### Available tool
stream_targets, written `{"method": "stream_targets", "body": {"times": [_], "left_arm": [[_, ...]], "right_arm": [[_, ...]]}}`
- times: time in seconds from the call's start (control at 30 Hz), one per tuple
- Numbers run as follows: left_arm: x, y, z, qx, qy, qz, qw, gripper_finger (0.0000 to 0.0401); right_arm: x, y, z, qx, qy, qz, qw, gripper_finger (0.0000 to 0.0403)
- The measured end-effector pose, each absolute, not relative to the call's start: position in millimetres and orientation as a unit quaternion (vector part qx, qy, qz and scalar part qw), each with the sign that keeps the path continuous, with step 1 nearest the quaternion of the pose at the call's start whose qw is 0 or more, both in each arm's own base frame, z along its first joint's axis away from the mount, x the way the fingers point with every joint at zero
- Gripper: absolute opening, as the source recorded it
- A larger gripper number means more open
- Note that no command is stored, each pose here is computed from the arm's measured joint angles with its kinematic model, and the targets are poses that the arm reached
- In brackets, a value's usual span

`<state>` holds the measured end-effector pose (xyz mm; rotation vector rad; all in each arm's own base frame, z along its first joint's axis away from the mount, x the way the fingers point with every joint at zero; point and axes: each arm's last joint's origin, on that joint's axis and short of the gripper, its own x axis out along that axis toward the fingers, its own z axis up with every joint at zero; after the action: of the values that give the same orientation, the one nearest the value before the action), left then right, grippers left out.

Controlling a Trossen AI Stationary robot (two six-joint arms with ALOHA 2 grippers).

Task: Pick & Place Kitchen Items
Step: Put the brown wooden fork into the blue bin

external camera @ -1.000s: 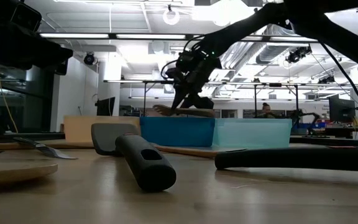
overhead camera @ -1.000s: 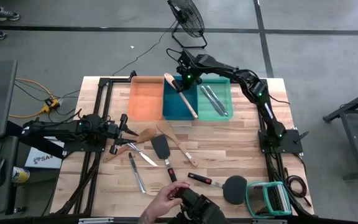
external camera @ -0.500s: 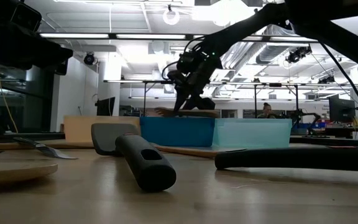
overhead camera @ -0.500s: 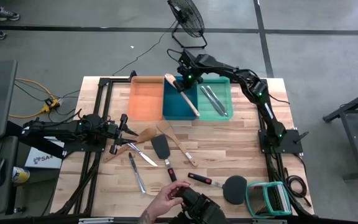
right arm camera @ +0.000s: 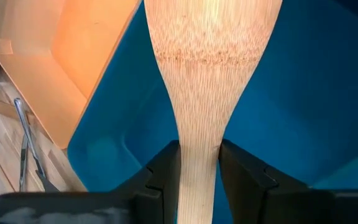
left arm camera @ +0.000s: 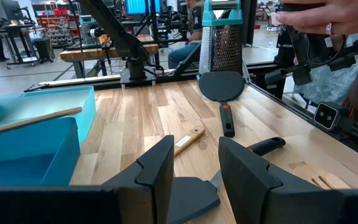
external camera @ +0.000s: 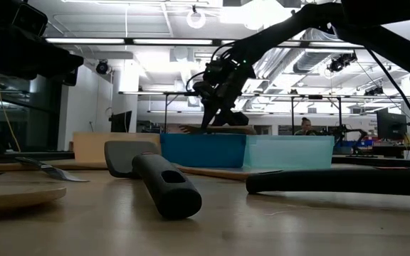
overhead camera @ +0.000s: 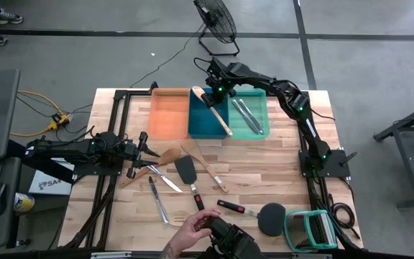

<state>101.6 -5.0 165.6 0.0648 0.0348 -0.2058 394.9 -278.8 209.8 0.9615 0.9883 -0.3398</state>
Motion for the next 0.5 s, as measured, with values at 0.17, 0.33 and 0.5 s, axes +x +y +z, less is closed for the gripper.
{"method": "stream_targets", "body": {"times": [0.17,0.33,0.5], "left_arm": [[101.5,-4.9,165.7,0.032,0.017,-0.103,0.994,0.0125],[101.6,-5.0,165.6,0.032,0.017,-0.103,0.994,0.0125],[101.6,-5.0,165.6,0.032,0.017,-0.103,0.994,0.0125]], "right_arm": [[395.1,-278.5,209.9,0.442,0.454,-0.155,0.758,0.0102],[396.3,-276.6,210.1,0.445,0.453,-0.147,0.758,0.0114],[396.8,-276.1,209.9,0.438,0.456,-0.159,0.759,0.0139]]}}
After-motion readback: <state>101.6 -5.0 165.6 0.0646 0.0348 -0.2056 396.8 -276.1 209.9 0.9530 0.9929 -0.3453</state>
